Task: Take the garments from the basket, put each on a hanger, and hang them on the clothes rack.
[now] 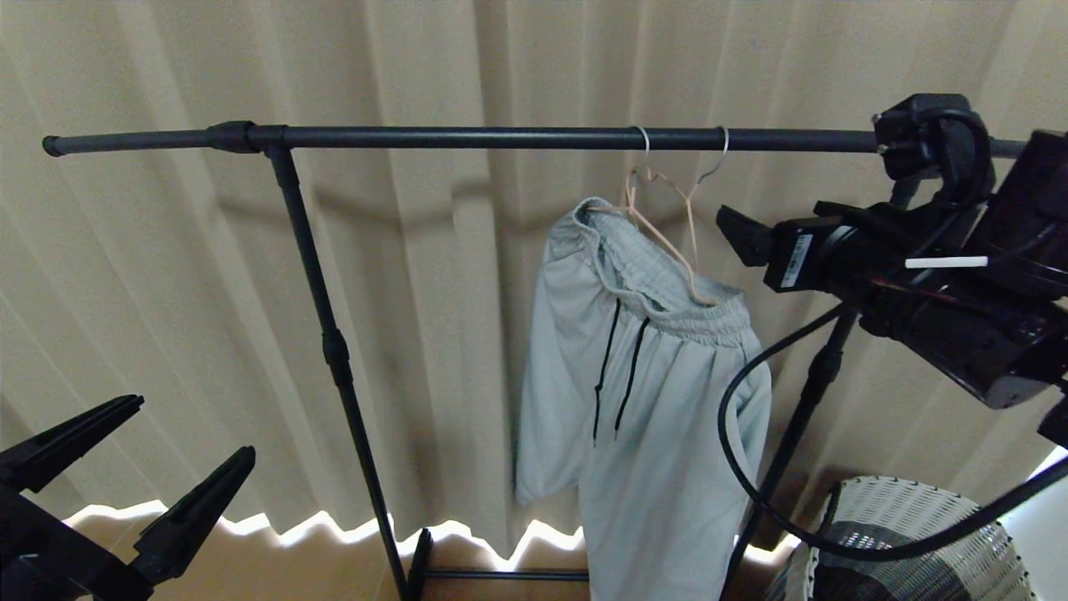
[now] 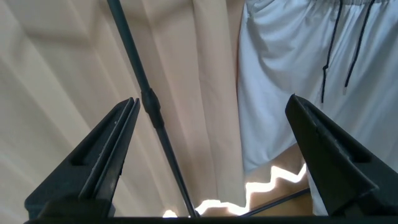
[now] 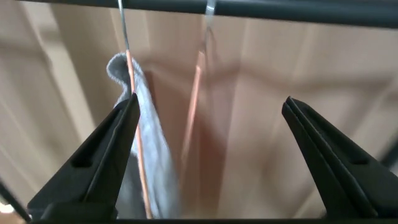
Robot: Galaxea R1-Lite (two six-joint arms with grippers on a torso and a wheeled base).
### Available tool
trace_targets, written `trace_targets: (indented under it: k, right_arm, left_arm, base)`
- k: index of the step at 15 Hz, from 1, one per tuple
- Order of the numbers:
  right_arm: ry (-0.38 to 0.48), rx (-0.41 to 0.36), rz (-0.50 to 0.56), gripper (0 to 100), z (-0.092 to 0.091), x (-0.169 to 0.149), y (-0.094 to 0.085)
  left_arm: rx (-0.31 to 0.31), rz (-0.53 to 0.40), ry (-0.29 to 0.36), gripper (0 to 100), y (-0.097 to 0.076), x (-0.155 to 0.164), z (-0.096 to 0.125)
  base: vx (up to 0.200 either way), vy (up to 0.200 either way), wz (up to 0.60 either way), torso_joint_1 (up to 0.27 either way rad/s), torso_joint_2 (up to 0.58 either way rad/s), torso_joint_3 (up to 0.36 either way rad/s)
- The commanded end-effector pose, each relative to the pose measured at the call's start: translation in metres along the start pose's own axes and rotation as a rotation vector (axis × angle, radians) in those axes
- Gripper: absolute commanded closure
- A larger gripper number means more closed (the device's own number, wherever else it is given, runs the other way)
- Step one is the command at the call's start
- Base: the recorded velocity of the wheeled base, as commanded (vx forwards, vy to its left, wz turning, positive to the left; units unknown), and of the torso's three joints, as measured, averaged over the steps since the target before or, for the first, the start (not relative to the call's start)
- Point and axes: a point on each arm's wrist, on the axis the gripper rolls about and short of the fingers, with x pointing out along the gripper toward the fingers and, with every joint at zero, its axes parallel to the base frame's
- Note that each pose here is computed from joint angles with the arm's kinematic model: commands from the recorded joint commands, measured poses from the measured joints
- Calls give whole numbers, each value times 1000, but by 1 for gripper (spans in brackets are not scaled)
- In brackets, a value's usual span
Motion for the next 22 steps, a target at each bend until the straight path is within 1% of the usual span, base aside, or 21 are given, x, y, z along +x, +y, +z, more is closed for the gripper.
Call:
trace_targets:
  k: [1, 2, 3, 4, 5, 7, 8, 9, 10, 11, 12, 14, 17, 19, 20, 22]
  right_arm:
    - [-47, 19, 6, 0, 13, -39, -17]
    - [-47, 19, 6, 0, 13, -39, -17]
    - [-53, 17, -40, 0, 11, -57, -35]
    - [-37, 8, -74, 0, 5, -65, -46]
    - [-6, -5, -109, 0, -7, -73, -57]
    - [47, -20, -141, 0, -26, -88, -70]
    - [98, -36, -186, 0, -43, -98, -80]
    - [139, -48, -209, 0, -56, -104, -85]
    - [178, -54, -224, 0, -68, -114, -89]
    - [194, -56, -225, 0, -73, -117, -89]
    - [221, -54, -245, 0, -80, -121, -93]
    - [243, -59, -264, 0, -86, -123, -95]
    - [275, -64, -261, 0, -94, -127, -95]
    - [302, -67, -260, 0, -101, -131, -96]
    - [305, -69, -260, 0, -102, -131, -96]
    - [321, -74, -261, 0, -105, -132, -96]
  left_arm:
    - [0, 0, 0, 0, 0, 0, 0]
    - [0, 0, 0, 0, 0, 0, 0]
    - [-1, 4, -1, 0, 0, 0, 0]
    - [-1, 4, -3, 0, 0, 0, 0]
    - [-1, 8, -5, 0, 1, -1, 1]
    - [2, 19, -29, 0, 1, -5, 3]
    - [4, 41, -45, 0, 2, -10, 5]
    - [10, 70, -35, 0, 4, -14, 4]
    - [16, 111, -13, 0, 7, -20, 2]
    - [18, 135, 1, 0, 8, -23, 1]
    - [17, 177, 28, 0, 9, -32, -2]
    - [15, 183, 44, 0, 7, -40, -5]
    - [10, 183, 47, 0, 4, -48, -7]
    - [4, 175, 70, 0, 2, -55, -11]
    - [4, 175, 70, 0, 1, -56, -11]
    - [0, 169, 83, 0, -2, -65, -16]
  base:
    - [0, 0, 0, 0, 0, 0]
    - [0, 0, 0, 0, 0, 0]
    - [0, 0, 0, 0, 0, 0]
    - [0, 0, 0, 0, 0, 0]
    - [0, 0, 0, 0, 0, 0]
    - [0, 0, 0, 0, 0, 0]
    - [0, 0, 0, 0, 0, 0]
    - [0, 0, 0, 0, 0, 0]
    - [0, 0, 0, 0, 0, 0]
    - [-200, 0, 0, -2, 2, 2]
    - [-200, 0, 0, 2, 2, -2]
    - [-200, 0, 0, 15, 5, -2]
    - [-200, 0, 0, -5, 2, 5]
    - [-200, 0, 0, 2, 5, 5]
    - [-200, 0, 0, -2, -2, 2]
    - [0, 0, 0, 0, 0, 0]
